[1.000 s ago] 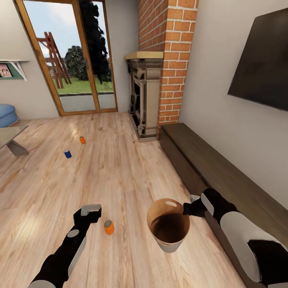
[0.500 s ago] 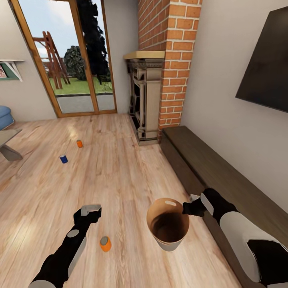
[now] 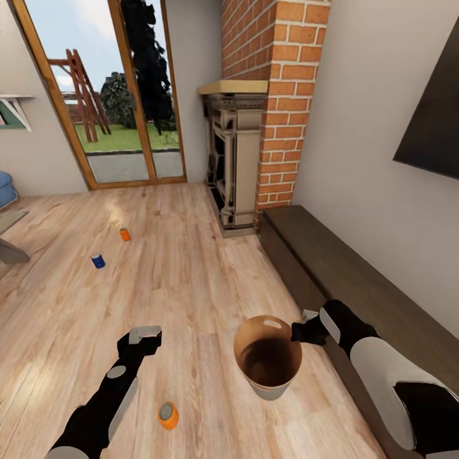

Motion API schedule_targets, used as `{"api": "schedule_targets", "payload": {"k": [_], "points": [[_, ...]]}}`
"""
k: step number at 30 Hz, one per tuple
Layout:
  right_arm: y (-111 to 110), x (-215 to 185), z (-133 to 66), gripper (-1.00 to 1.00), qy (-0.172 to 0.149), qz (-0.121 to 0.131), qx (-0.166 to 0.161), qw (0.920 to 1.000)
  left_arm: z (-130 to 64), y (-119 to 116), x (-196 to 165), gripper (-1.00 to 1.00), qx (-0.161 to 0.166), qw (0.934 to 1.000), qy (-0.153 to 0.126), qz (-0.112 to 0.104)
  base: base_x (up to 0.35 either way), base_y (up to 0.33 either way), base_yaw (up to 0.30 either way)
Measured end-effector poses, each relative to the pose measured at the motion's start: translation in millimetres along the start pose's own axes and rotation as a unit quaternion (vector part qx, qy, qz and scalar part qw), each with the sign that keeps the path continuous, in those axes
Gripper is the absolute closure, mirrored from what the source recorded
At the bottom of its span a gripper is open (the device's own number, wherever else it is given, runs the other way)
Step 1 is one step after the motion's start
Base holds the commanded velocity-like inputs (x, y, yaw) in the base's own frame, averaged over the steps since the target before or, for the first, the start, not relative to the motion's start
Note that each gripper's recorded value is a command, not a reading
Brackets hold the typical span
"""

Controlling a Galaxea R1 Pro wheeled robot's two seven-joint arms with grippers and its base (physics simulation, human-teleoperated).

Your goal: Put the three can of soda from the living room inside the tash can in the kitchen.

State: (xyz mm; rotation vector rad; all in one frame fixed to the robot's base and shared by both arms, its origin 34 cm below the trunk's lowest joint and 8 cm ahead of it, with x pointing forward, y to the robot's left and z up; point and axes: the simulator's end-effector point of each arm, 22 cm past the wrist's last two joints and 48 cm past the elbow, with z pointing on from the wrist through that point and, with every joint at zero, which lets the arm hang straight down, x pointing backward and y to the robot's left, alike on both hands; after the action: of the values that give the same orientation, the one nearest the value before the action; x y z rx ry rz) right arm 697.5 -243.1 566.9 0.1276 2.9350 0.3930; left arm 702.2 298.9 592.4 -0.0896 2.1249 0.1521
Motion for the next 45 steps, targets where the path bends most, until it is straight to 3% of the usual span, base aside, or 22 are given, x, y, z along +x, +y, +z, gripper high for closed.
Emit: {"api": "schedule_targets", "payload": {"k": [20,23,26,30,32,34,37,45], "points": [[-1.6,1.1,3.6,1.00,0.000,0.002,0.001,1.0000,1.7,0.3,4.5,-1.00,-0.002,1.0000,0.000,0.001,0.007,0.056,0.000],[-3.4,2.0,8.7,1.00,-0.001,0.001,0.002,1.0000,4.4,2.0,26.9,-1.00,-0.005,0.9998,0.018,0.003,0.000,0.000,0.000],[-4.4,-1.1,11.6,1.00,-0.006,-0.002,0.005,1.0000,2.2,7.4,103.1,-1.00,-0.010,0.9958,0.091,0.009,0.000,0.000,0.000],[-6.0,-12.8,9.9,1.00,-0.021,-0.001,0.007,0.9998,-0.4,8.3,146.0,-1.00,-0.011,0.9916,0.128,0.015,0.000,0.000,0.000],[-12.9,-32.1,-0.4,1.00,-0.036,-0.007,0.024,0.9990,-1.8,8.8,164.2,-1.00,-0.012,0.9894,0.144,0.017,0.000,0.000,0.000],[-16.0,-43.7,-5.6,1.00,-0.047,-0.014,0.034,0.9982,-1.7,8.9,173.3,-1.00,-0.012,0.9885,0.150,0.018,0.000,0.000,0.000],[-8.6,-57.5,-10.3,1.00,-0.061,-0.009,0.023,0.9979,-0.9,8.5,185.1,-1.00,-0.012,0.9875,0.156,0.018,0.000,0.000,0.000],[-9.0,-56.7,2.3,1.00,-0.062,-0.015,0.023,0.9977,7.9,4.9,192.7,-1.00,-0.009,0.9909,0.133,0.019,0.000,0.000,0.000]]}}
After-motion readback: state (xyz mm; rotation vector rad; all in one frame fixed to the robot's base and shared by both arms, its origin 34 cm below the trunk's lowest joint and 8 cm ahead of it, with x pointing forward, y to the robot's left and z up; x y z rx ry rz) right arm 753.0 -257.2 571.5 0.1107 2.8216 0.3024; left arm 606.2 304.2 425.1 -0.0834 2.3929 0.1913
